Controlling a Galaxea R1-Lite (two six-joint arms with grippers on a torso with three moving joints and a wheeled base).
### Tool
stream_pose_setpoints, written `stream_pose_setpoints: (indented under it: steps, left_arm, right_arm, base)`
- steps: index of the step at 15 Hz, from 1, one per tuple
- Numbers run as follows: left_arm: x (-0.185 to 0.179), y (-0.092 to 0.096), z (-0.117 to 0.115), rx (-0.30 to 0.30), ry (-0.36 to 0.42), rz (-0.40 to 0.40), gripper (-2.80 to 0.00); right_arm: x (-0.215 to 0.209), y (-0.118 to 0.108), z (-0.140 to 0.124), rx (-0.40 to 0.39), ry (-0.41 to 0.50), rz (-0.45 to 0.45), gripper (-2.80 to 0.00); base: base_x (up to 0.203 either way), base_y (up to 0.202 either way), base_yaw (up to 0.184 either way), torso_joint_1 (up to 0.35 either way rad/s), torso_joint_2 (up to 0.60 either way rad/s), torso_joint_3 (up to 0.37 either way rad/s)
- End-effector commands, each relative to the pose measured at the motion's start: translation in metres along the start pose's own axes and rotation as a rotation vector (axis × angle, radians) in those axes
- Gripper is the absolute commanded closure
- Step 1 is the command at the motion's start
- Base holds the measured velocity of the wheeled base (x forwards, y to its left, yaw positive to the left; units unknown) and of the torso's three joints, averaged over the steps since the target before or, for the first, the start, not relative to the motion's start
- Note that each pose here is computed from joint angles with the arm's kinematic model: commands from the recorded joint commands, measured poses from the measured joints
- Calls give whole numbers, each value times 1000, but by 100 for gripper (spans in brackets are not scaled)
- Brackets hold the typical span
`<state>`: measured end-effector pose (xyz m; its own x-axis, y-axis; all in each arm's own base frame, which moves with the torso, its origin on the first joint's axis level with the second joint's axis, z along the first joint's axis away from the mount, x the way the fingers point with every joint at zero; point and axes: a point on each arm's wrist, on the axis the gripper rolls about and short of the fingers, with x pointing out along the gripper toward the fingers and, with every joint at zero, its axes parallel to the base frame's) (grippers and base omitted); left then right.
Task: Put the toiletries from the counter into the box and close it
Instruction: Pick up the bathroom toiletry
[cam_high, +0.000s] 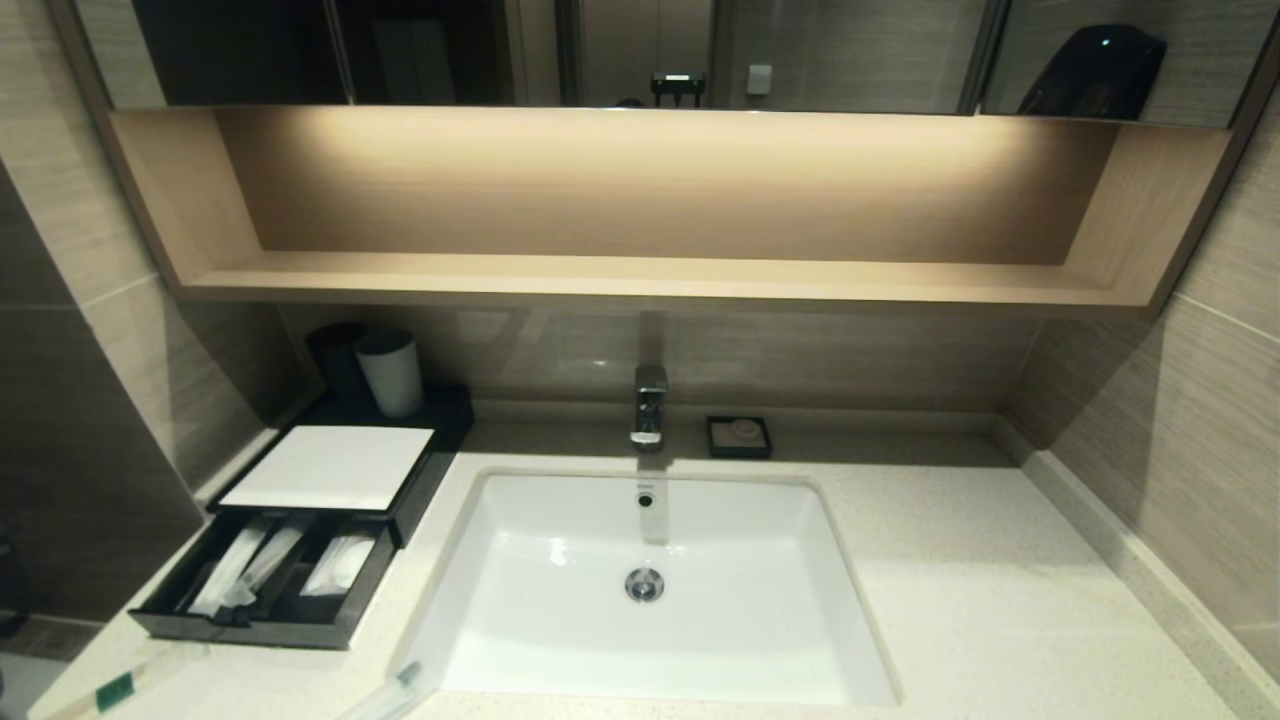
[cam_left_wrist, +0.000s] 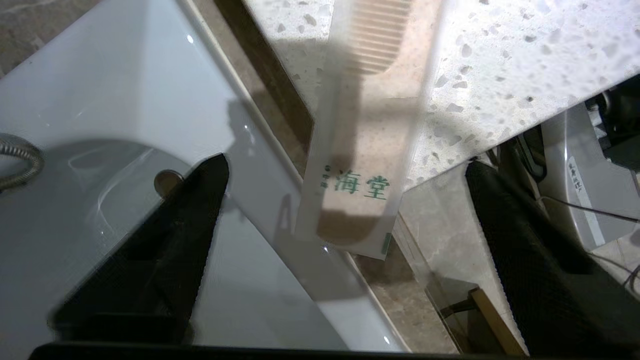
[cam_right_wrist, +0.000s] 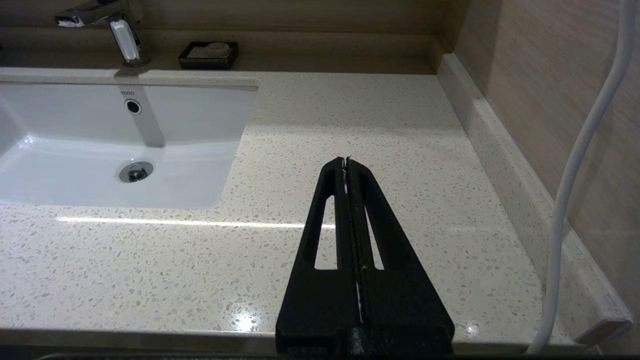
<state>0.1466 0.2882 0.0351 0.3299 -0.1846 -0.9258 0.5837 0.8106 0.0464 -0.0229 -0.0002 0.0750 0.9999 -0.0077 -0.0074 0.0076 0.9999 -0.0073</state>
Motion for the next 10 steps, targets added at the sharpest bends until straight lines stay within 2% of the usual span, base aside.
stream_pose_setpoints:
  steps: [1, 10]
  left_arm:
    - [1, 0, 0, 9, -3, -2, 0]
    - [0, 1, -1, 11, -3, 1, 0]
  right_arm:
    - [0, 0, 0, 0, 0, 0, 0]
    - [0, 0, 0, 0, 0, 0, 0]
  base:
    - [0, 0, 0, 0, 0, 0]
    - [0, 0, 0, 0, 0, 0]
